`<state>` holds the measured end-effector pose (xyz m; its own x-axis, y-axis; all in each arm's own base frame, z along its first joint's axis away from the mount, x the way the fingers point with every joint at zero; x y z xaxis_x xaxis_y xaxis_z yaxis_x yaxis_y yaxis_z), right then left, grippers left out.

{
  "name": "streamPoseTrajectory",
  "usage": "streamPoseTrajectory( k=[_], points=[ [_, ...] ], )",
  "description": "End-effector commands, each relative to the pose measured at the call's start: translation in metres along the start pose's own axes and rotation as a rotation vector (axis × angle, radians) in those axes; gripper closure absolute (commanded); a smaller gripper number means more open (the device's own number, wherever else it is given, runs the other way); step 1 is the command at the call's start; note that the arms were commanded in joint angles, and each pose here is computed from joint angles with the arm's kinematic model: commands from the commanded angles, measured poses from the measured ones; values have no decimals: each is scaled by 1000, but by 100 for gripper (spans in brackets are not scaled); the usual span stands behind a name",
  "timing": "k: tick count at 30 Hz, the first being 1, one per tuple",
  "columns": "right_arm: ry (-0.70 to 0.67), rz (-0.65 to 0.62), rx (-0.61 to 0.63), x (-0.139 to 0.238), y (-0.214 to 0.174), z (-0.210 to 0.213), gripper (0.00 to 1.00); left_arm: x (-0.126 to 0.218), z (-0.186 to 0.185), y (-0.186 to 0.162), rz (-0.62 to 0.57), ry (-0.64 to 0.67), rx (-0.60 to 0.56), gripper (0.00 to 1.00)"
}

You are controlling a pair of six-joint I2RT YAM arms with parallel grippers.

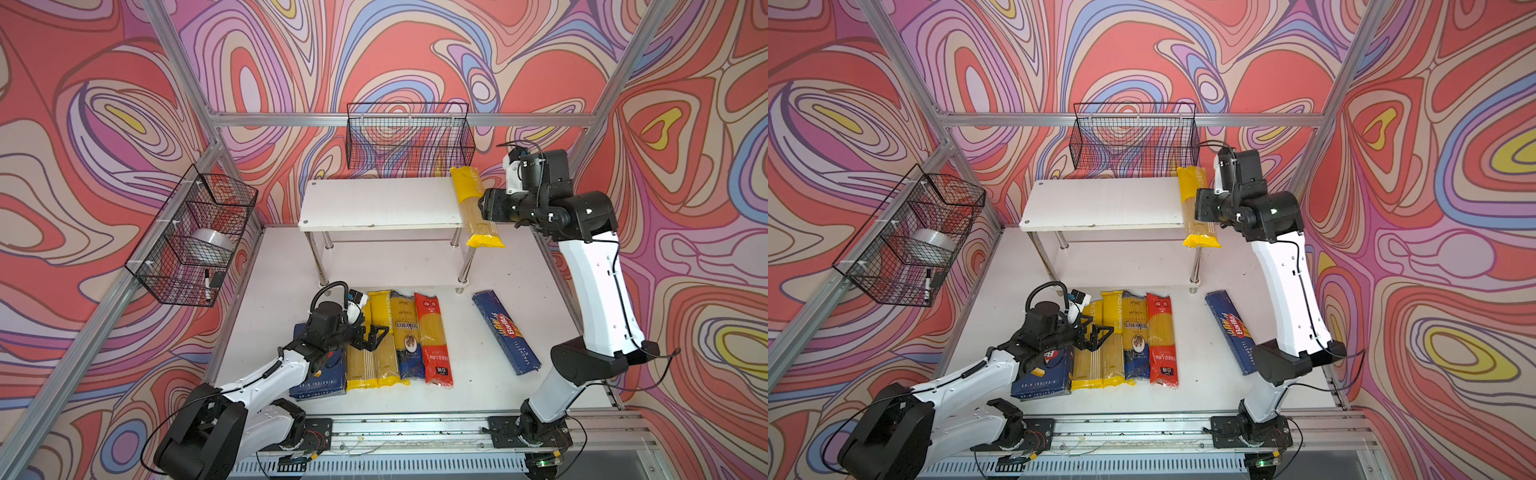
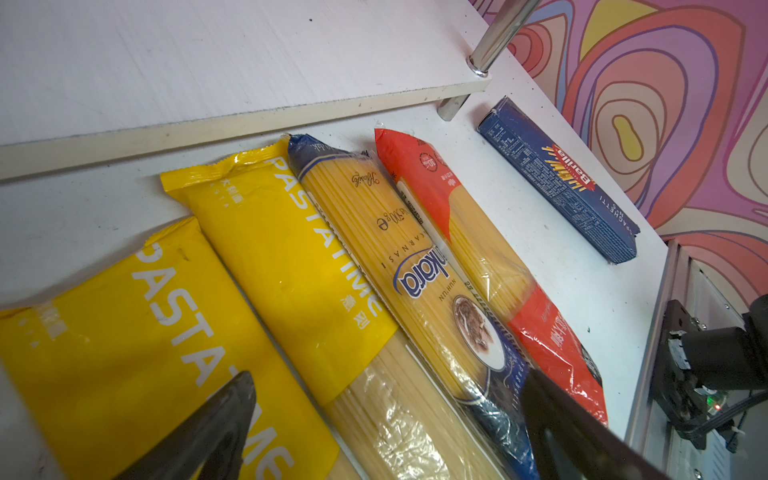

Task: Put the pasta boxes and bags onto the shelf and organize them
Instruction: 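Release the yellow bag against the shelf and pull the right gripper back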

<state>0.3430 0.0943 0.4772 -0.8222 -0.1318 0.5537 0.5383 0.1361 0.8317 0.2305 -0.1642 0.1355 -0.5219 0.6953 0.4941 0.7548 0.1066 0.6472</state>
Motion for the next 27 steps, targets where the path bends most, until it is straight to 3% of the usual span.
streamPoseTrajectory(
  k=[1,8,14,27],
  points=[
    [-19,-15,9,28,-5,-7,31,2,-4,3,-7,-5,-24,0],
    [107,-3,-16,74,-34,1,31,2,-4,3,-6,-8,-23,0],
    [290,71,-43,89,-75,19,30,2,-4,3,-8,-9,-21,0],
    [464,91,-74,55,-98,41,30,3,3,3,-18,57,-25,0]
  ],
)
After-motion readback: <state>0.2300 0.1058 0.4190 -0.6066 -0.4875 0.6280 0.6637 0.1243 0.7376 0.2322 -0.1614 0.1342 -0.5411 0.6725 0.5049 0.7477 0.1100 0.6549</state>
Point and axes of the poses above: each gripper's point midway between its finger pads, its own x axis back along the fingers, its own z axis along the line the jaws close on, y = z × x, the point moved 6 cm from there along x, back along the fingers, and after that the axes turned 12 degrees about x, right-handed, at the moved point
